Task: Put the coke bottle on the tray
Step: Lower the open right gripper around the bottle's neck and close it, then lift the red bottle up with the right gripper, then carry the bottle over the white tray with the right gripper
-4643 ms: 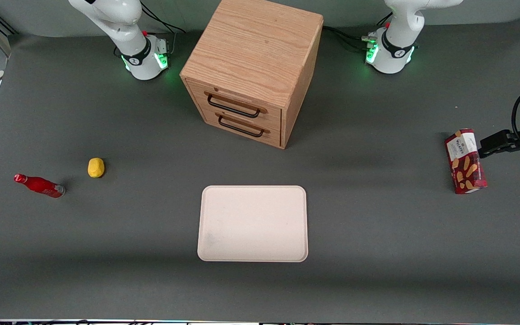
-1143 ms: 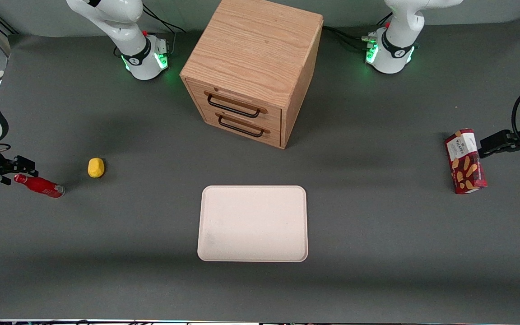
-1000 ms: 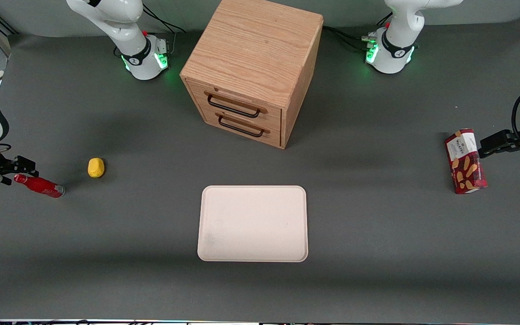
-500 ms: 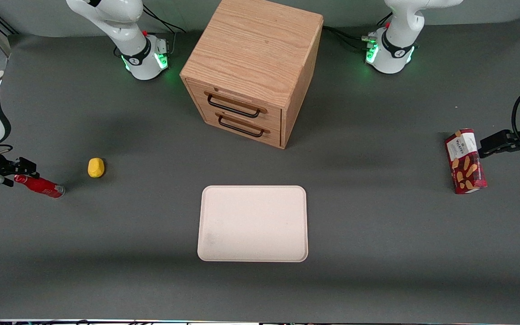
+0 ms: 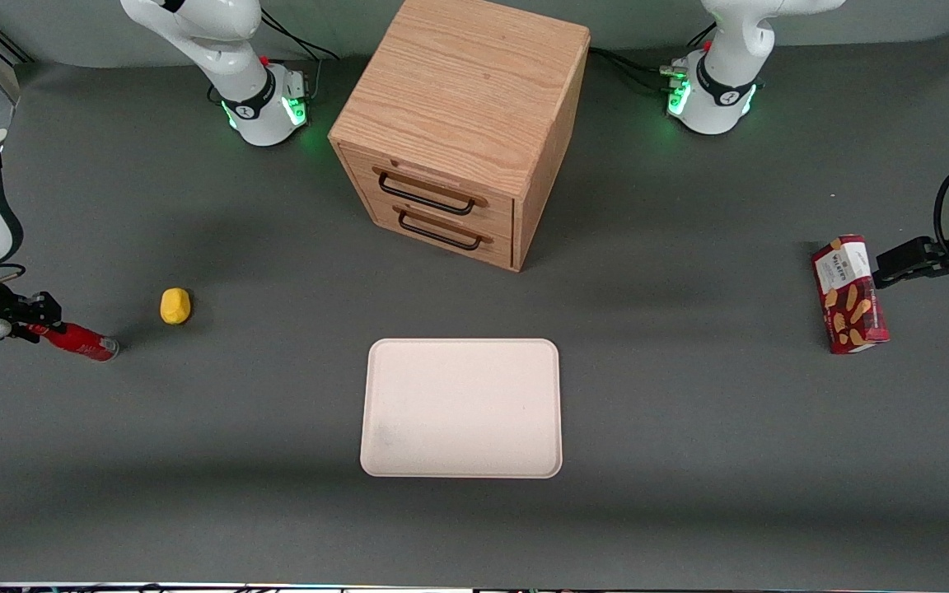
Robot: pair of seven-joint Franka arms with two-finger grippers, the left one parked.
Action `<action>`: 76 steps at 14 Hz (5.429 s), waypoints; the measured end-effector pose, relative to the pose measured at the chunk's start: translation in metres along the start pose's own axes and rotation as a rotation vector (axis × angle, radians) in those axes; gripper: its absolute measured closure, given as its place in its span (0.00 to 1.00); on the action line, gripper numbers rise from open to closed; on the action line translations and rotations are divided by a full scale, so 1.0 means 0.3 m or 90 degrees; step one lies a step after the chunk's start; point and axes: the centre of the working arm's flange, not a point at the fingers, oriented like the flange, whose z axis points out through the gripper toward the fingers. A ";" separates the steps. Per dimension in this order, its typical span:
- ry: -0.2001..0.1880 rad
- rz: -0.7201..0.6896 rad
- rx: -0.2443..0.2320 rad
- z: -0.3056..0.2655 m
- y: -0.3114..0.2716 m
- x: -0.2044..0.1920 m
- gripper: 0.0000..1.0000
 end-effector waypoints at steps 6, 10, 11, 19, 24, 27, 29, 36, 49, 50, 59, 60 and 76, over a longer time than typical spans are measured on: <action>0.000 -0.016 0.000 0.000 0.000 0.001 0.70; 0.006 -0.021 -0.003 -0.035 0.011 0.022 0.70; 0.004 -0.023 0.004 -0.064 0.014 0.036 0.70; -0.008 -0.063 0.032 -0.549 0.021 0.097 0.70; -0.018 -0.094 -0.001 -0.932 -0.035 0.068 0.70; -0.021 -0.096 -0.011 -1.104 -0.062 0.032 0.70; -0.021 -0.096 -0.011 -1.173 -0.076 0.017 0.70; -0.035 -0.082 0.012 -1.182 -0.238 0.139 0.70; -0.063 0.064 0.010 -1.080 -1.432 0.683 0.70; -0.065 0.080 0.005 -1.057 -1.512 0.713 0.70; -0.046 0.149 -0.010 -0.883 -1.826 0.870 0.70; -0.039 0.149 -0.012 -0.841 -1.832 0.894 0.70; 0.058 0.158 -0.034 -0.015 -1.816 1.035 0.70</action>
